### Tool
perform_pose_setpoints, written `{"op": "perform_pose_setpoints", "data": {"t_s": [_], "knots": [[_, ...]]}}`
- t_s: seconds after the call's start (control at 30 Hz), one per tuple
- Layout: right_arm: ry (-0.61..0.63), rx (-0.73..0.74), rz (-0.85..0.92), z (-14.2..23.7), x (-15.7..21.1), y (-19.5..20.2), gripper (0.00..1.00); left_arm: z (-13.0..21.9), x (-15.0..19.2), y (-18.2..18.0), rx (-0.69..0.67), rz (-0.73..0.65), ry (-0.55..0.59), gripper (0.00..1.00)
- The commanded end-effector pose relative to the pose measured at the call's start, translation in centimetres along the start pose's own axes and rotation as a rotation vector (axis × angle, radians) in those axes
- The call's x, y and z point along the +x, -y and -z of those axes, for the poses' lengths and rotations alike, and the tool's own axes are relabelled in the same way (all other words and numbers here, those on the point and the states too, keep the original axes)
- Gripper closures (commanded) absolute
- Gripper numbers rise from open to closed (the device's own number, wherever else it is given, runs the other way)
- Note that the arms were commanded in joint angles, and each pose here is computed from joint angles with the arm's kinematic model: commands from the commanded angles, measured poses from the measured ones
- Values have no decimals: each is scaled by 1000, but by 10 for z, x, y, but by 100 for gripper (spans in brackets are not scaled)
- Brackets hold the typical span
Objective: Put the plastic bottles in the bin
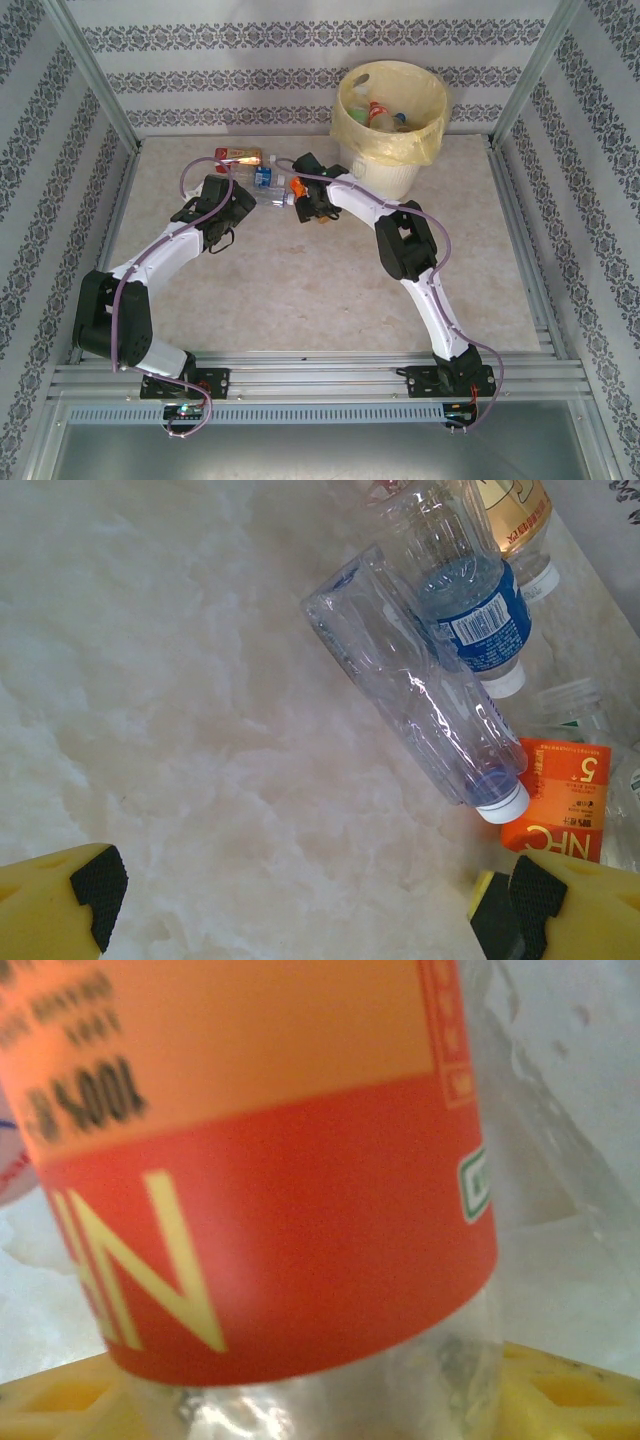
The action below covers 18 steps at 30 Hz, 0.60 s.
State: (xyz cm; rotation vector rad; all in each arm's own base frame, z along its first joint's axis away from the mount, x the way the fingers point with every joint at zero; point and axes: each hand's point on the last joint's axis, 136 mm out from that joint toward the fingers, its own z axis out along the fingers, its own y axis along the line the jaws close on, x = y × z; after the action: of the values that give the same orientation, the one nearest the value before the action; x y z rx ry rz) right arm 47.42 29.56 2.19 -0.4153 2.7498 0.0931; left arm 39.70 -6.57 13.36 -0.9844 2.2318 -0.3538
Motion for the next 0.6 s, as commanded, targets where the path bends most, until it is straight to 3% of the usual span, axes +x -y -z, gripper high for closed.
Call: {"op": "perform_pose_setpoints", "data": {"t_s": [0.0, 0.17, 0.33, 0.57], "knots": [[35, -12, -35, 11, -10, -5, 32, 1, -2, -7, -18, 8, -4, 1], [77, -51, -25, 24, -18, -13, 45, 4, -2, -6, -12, 7, -1, 1], [193, -166, 9, 65, -27, -25, 58, 3, -1, -4, 7, 7, -3, 1], [357, -316, 70, 152, -25, -29, 61, 0, 1, 7, 58, 6, -20, 1]]}}
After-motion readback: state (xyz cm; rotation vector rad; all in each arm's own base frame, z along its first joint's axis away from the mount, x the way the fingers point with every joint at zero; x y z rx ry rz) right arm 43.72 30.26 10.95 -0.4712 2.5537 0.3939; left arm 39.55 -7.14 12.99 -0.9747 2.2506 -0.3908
